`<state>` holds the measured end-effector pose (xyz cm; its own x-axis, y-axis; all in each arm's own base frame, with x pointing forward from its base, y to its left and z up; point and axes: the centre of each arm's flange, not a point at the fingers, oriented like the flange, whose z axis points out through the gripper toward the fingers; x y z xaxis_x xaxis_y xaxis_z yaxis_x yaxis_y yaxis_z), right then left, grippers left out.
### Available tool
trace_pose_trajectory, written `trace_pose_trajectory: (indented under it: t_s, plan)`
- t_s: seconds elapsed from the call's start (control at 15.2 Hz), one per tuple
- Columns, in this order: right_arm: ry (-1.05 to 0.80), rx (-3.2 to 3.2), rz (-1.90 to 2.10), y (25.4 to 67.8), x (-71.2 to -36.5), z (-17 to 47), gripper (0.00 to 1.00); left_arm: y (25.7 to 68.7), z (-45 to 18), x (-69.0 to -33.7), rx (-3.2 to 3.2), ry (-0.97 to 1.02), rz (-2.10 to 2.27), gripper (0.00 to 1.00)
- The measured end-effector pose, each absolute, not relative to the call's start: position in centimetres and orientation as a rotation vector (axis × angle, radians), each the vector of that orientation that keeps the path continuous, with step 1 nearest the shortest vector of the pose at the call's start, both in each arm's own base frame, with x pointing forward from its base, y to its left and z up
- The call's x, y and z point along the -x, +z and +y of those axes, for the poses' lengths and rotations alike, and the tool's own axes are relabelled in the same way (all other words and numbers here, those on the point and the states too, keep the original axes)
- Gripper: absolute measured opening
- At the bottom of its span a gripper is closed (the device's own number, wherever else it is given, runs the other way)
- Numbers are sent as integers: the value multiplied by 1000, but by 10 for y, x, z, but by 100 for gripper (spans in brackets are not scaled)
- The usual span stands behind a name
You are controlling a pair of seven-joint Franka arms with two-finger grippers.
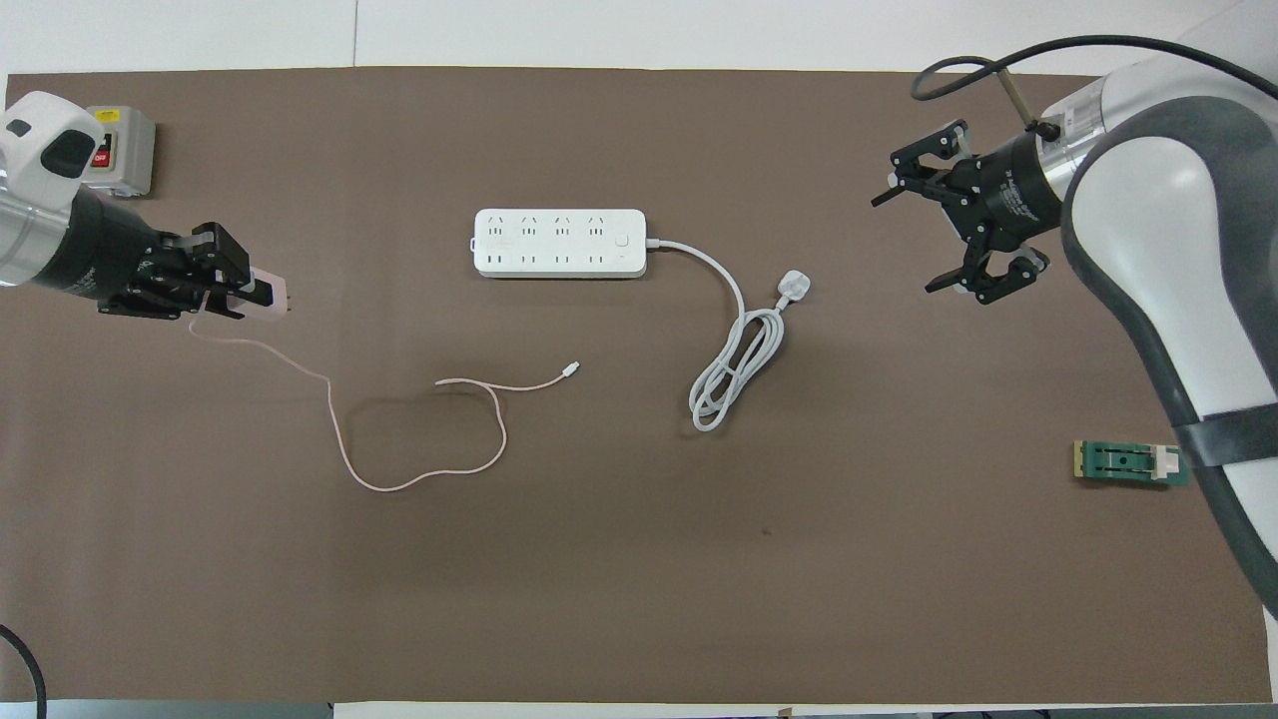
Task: Plug charger into power strip
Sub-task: 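Carry the charger with the left gripper while the right gripper withdraws, then lower the charger onto the strip's nearest socket with the left gripper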
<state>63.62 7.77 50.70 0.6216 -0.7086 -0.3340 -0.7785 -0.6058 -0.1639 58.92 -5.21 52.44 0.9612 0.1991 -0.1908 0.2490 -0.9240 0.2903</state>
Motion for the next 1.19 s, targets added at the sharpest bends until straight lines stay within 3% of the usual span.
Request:
trace_pose_trajectory:
  t_s: [0.33,0.53,0.79,1.19]
  plan:
    - [259,2812,825,520,-624,47,100,522,-76,-589,-2954,-195,535,32]
    - [204,2916,587,530,-620,27,100,529,-107,-595,-2892,-80,849,32]
    - [130,3048,264,547,-613,5,100,523,-141,-596,-2718,-74,1313,32]
    - [43,3113,-46,595,-582,-22,100,465,-236,-605,-2487,-88,1859,32]
